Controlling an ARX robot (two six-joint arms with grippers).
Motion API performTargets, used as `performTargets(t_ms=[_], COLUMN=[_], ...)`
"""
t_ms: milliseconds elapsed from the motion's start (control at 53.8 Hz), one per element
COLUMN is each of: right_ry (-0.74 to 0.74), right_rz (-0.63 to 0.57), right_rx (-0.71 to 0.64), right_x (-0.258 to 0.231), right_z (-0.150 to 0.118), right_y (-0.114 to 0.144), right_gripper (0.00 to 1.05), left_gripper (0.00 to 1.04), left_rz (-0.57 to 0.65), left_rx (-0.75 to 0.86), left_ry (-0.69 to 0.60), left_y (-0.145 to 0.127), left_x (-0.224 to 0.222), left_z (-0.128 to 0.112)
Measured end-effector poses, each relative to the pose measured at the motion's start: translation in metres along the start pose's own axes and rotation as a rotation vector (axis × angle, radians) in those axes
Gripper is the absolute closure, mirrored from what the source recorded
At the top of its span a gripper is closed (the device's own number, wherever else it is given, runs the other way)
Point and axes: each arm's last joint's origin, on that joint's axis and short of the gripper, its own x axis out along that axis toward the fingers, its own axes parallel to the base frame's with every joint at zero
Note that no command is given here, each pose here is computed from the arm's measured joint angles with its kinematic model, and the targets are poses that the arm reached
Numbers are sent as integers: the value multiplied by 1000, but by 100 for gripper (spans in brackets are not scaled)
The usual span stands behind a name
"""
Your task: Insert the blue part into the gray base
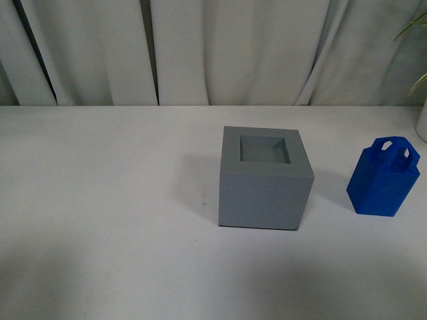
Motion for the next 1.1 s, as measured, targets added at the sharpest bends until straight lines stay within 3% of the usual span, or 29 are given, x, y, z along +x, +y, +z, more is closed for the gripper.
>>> performTargets(t_ms=[1096], right_ry=[0], right_rz=[0], right_rx=[0], right_x=[0], right_z=[0], right_y=[0], right_gripper=[7], left_gripper=[6], left_rz=[0], left_rx=[0], left_ry=[0], left_y=[0], left_x=[0], left_z=[0])
